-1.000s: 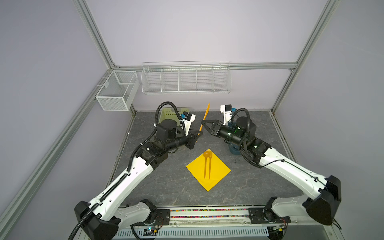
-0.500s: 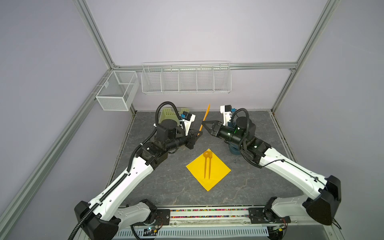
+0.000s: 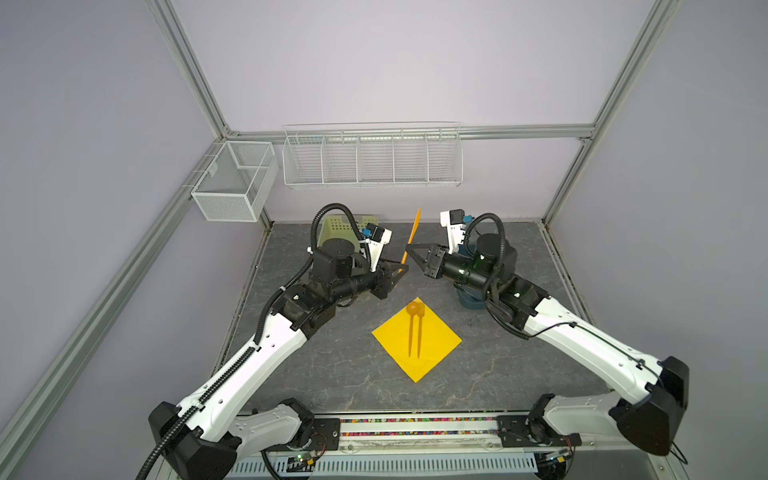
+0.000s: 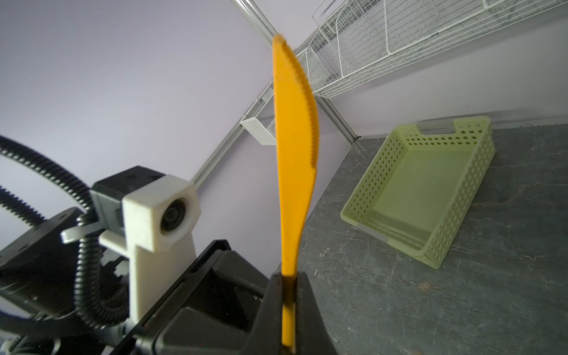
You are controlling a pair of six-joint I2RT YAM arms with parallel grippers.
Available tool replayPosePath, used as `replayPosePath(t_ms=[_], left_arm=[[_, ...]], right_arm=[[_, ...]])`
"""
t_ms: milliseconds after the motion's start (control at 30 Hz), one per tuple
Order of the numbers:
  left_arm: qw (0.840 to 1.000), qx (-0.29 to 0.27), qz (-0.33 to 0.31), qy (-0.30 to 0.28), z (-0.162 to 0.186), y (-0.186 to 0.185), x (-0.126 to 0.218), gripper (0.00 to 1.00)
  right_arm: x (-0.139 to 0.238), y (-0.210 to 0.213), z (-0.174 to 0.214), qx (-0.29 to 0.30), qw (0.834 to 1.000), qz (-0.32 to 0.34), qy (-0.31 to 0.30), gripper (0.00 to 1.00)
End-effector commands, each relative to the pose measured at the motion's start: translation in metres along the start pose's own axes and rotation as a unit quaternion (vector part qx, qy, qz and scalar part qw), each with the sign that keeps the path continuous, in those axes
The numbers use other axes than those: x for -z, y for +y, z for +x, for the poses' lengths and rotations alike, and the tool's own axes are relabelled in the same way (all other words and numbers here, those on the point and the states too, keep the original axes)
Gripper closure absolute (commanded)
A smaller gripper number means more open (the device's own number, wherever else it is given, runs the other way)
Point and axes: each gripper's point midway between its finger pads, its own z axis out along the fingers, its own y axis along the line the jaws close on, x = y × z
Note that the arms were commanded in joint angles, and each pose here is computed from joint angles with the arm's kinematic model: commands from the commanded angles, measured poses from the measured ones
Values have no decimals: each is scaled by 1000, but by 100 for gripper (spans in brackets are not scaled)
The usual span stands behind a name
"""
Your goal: Place the utensils on the paper napkin and roll it up
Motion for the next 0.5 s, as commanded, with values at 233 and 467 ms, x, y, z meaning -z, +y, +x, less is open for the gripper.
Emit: replayPosePath(t_ms=[233,467], left_arm=[[989,-49,136,-18,-17,-60,34,59],[962,-92,253,-33,-23,-104,61,49]], right_arm=[[57,71,8,281,950,-134,35,93],[81,106,23,305,922,-225,80,93]])
